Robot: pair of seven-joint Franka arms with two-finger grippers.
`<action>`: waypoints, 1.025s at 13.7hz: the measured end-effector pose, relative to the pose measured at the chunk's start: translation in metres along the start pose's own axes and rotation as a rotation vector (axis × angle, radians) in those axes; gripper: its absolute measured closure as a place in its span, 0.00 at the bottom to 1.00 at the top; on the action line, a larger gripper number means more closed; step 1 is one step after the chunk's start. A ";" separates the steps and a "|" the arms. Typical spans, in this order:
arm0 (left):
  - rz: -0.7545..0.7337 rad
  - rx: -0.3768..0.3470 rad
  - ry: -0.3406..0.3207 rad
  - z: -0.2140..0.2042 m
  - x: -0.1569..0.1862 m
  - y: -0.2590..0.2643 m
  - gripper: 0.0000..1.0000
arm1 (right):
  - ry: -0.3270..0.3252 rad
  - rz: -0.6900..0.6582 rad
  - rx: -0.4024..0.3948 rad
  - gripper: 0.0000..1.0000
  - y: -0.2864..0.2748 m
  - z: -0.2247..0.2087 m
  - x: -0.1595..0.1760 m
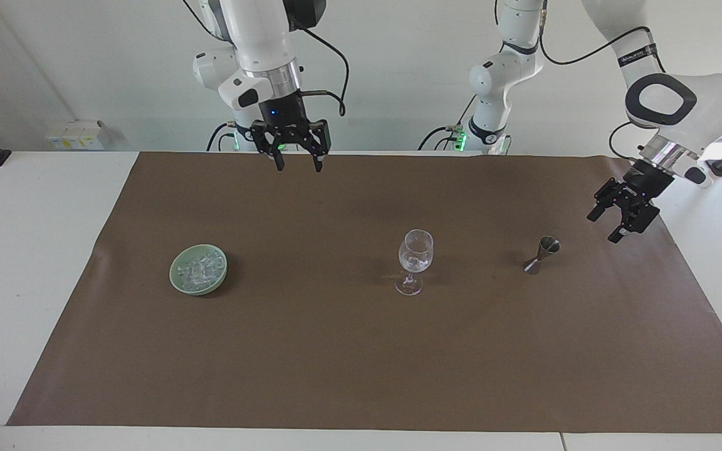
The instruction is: Pour wine and add ice with both arms
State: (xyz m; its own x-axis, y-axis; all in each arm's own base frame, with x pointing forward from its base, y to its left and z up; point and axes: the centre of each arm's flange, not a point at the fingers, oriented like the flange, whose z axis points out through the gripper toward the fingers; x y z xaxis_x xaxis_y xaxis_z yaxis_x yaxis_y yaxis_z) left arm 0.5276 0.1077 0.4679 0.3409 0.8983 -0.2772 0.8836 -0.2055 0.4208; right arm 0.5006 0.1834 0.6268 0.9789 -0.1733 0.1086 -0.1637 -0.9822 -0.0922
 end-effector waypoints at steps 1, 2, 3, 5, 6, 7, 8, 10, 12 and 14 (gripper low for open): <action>0.051 0.027 0.029 -0.005 -0.003 0.006 0.00 | -0.012 -0.020 -0.015 0.00 0.013 -0.013 0.004; 0.098 0.050 0.051 -0.009 -0.008 0.012 0.00 | -0.023 -0.038 -0.025 0.00 0.025 -0.025 0.009; 0.142 0.069 0.071 -0.014 -0.012 0.019 0.00 | -0.033 -0.057 -0.033 0.00 0.036 -0.036 0.012; 0.221 0.100 0.100 -0.024 -0.014 0.026 0.00 | -0.054 -0.094 -0.045 0.00 0.057 -0.056 0.020; 0.267 0.118 0.105 -0.028 -0.016 0.029 0.00 | -0.061 -0.105 -0.047 0.00 0.068 -0.065 0.028; 0.327 0.139 0.106 -0.033 -0.018 0.031 0.00 | -0.074 -0.103 -0.050 0.00 0.078 -0.070 0.035; 0.386 0.161 0.101 -0.037 -0.020 0.034 0.00 | -0.089 -0.099 -0.053 0.00 0.086 -0.071 0.041; 0.477 0.194 0.092 -0.046 -0.023 0.038 0.00 | -0.108 -0.113 -0.056 0.00 0.094 -0.067 0.048; 0.552 0.229 0.088 -0.049 -0.028 0.040 0.00 | -0.124 -0.117 -0.058 0.00 0.096 -0.059 0.053; 0.635 0.276 0.077 -0.049 -0.046 0.049 0.00 | -0.134 -0.128 -0.058 0.00 0.096 -0.054 0.056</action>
State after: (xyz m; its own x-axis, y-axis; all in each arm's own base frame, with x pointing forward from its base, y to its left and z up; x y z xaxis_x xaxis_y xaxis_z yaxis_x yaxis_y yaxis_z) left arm 0.5391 0.0751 0.5439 0.8042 0.5941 0.0163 0.5732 -0.7826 0.2429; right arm 0.5329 0.0758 0.6772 0.9991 -0.0391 -0.0173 -0.0396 -0.9988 -0.0280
